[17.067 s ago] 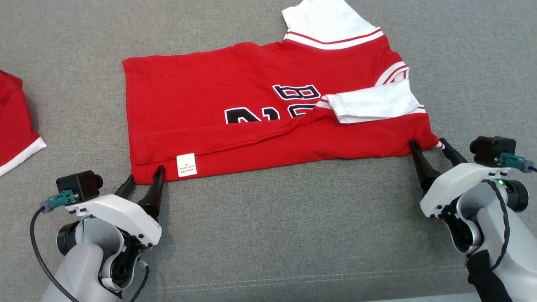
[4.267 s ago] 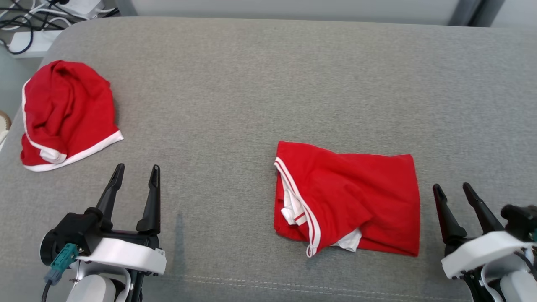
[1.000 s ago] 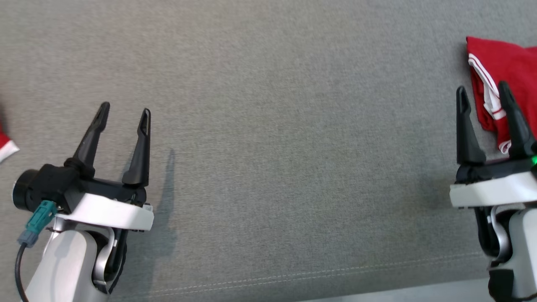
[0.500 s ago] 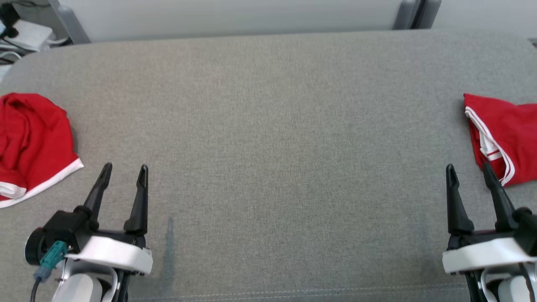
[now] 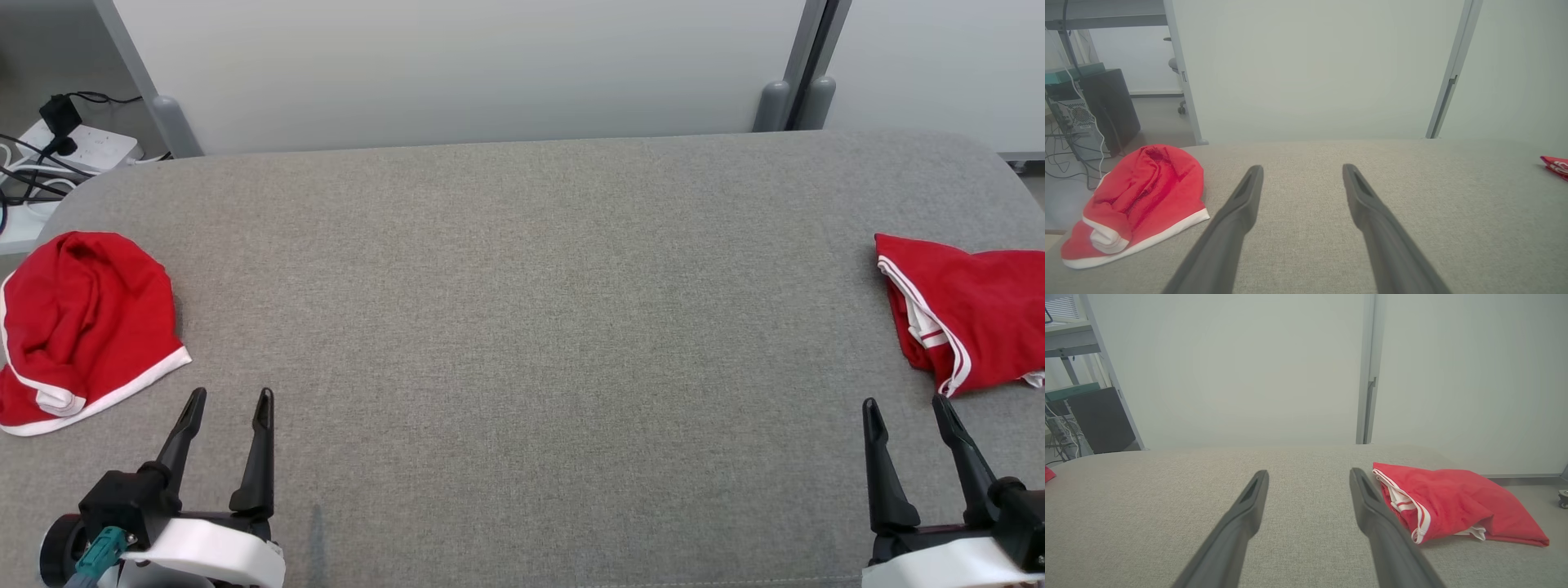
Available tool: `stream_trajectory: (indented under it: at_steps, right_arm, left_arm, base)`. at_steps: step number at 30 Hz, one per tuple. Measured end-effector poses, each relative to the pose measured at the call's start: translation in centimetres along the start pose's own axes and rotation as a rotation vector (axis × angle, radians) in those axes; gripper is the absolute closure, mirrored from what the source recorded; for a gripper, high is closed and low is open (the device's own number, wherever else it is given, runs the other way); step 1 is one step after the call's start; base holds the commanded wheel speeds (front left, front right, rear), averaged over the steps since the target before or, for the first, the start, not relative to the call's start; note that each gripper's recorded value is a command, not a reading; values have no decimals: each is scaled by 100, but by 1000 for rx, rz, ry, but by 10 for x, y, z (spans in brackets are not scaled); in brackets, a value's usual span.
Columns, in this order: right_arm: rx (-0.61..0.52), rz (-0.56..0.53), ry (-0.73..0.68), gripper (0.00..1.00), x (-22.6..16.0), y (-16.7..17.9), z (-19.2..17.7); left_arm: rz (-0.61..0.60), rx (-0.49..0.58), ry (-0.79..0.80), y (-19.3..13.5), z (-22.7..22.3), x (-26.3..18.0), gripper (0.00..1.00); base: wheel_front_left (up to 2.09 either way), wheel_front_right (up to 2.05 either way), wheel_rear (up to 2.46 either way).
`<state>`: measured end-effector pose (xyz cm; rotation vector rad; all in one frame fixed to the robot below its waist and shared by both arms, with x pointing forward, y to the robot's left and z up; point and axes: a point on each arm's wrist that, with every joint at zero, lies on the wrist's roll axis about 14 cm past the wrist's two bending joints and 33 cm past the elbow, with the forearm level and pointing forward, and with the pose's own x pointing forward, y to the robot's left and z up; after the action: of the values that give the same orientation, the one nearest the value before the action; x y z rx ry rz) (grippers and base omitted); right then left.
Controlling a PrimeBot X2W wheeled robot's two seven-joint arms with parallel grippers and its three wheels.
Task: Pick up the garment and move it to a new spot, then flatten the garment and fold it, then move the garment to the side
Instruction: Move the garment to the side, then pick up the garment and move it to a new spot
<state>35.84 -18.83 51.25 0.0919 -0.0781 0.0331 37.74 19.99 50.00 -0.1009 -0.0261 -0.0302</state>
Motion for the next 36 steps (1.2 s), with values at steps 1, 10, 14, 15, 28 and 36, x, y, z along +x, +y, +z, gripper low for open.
stream_trajectory:
  at_steps: [1, 10, 14, 15, 28, 36]
  right_arm:
    - [0, -1, 2, 0, -1, 0, 0]
    - [-8, -1, -3, 0, -1, 0, 4]
    - [-9, -3, -1, 0, -2, -1, 4]
    - [-9, -4, -1, 0, -2, -1, 4]
    - [-7, 3, -2, 0, -2, 1, 4]
    - [-1, 64, 13, 0, 7, 21, -2]
  left_arm:
    - [1, 0, 3, 0, -1, -2, 0]
    - [6, 3, 5, 1, -1, -3, 0]
    - [3, 4, 8, 0, -3, -2, 0]
    - [2, 3, 8, 0, -2, -2, 0]
    - [1, 4, 12, -2, -4, -3, 0]
    - [78, 6, 13, 22, -2, -16, 0]
  base:
    - [0, 0, 0]
    - [0, 0, 0]
    - [0, 0, 0]
    - [0, 0, 0]
    - [0, 0, 0]
    - [0, 0, 0]
